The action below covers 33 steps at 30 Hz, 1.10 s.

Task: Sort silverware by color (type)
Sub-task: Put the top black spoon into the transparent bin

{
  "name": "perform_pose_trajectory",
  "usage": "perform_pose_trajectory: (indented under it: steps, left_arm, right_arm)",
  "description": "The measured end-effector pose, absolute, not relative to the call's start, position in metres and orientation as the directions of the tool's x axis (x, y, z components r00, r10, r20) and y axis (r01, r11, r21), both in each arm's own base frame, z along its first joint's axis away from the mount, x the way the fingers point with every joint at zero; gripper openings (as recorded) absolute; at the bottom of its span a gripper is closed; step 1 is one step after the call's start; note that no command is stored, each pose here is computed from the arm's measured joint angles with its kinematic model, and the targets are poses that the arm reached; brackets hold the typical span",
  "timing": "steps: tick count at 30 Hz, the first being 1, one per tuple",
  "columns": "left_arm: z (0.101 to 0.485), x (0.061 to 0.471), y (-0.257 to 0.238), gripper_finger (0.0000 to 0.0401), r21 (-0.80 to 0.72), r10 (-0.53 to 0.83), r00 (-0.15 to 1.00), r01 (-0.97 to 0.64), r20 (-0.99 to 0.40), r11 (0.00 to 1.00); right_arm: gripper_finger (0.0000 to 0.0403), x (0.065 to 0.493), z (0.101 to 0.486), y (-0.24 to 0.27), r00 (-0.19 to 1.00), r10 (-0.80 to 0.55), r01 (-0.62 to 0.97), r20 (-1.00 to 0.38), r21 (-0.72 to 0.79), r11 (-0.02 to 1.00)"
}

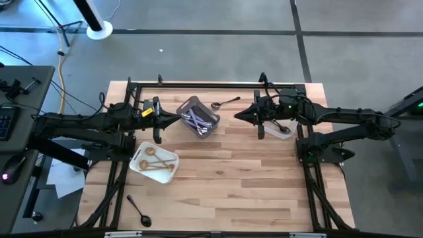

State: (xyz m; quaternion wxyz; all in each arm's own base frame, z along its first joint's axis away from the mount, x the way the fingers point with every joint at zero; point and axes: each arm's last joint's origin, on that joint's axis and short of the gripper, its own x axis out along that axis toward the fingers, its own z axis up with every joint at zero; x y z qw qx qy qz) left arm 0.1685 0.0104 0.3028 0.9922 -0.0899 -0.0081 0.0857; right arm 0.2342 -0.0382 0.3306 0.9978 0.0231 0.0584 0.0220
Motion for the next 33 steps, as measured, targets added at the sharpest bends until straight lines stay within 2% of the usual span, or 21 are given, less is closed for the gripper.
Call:
perform_pose_trajectory:
  steps: [8,14,18,21,25,29,33]
  left_arm:
    - [0.303,0.168,0.011,0.0000,-0.179,0.182,0.983,-0.179,0.001,0.967]
    - [0.304,0.168,0.012,0.0000,-0.182,0.243,0.970,-0.237,0.012,0.954]
    - [0.306,0.168,0.013,0.0000,-0.186,0.258,0.966,-0.248,0.030,0.951]
    - [0.306,0.168,0.013,0.0000,-0.188,0.267,0.963,-0.257,0.034,0.948]
    - [0.307,0.167,0.014,0.0000,-0.191,0.303,0.952,-0.290,0.039,0.938]
    - [0.307,0.167,0.014,0.0000,-0.191,0.310,0.950,-0.297,0.039,0.936]
    - [0.307,0.167,0.014,0.0000,-0.190,0.310,0.950,-0.297,0.039,0.936]
  right_arm:
    - [0.0000,0.234,0.331,-0.038,0.992,0.045,-0.036,-0.116,0.081,0.996]
    - [0.0000,0.236,0.328,-0.044,0.982,-0.138,0.169,-0.131,0.266,0.949]
    - [0.0000,0.246,0.318,-0.046,0.972,-0.160,0.213,-0.174,0.351,0.912]
    - [0.0000,0.261,0.312,-0.051,0.951,-0.159,0.256,-0.266,0.383,0.888]
    - [0.0000,0.280,0.311,-0.069,0.869,-0.176,0.344,-0.462,0.309,0.887]
    - [0.0000,0.293,0.312,-0.104,0.739,-0.220,0.438,-0.637,0.205,0.876]
    - [0.0000,0.305,0.302,-0.145,0.667,-0.178,0.488,-0.723,0.244,0.838]
